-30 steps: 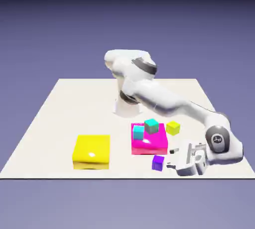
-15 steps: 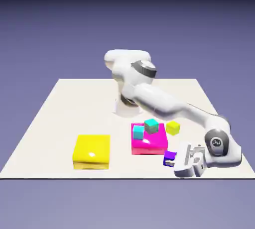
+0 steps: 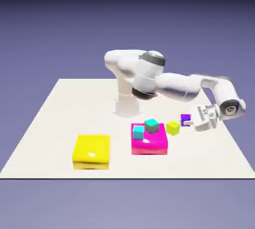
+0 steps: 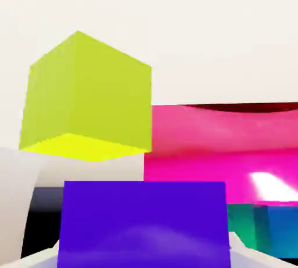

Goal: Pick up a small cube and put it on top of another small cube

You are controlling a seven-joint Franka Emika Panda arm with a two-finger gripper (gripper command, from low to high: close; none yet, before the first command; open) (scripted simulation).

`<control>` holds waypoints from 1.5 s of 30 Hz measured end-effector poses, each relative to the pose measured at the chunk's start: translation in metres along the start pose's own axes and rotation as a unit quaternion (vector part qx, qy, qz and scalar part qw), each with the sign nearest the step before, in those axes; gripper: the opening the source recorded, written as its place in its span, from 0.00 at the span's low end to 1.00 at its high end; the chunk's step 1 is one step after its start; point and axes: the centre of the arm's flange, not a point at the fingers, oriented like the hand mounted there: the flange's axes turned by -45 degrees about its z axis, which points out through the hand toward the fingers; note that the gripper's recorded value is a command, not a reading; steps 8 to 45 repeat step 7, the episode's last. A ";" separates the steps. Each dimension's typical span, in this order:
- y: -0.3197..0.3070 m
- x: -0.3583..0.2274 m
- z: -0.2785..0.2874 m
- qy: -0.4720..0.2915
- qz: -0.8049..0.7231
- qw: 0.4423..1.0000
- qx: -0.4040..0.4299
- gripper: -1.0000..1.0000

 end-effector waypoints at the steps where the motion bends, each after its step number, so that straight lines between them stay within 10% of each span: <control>1: 0.000 0.000 0.000 0.000 0.000 1.000 0.000 0.00; 4: 0.001 0.016 0.044 0.000 0.001 1.000 0.000 0.00; 5: 0.000 0.019 0.056 0.000 0.000 1.000 0.000 1.00; 45: 0.000 0.019 0.056 0.000 0.000 1.000 0.000 1.00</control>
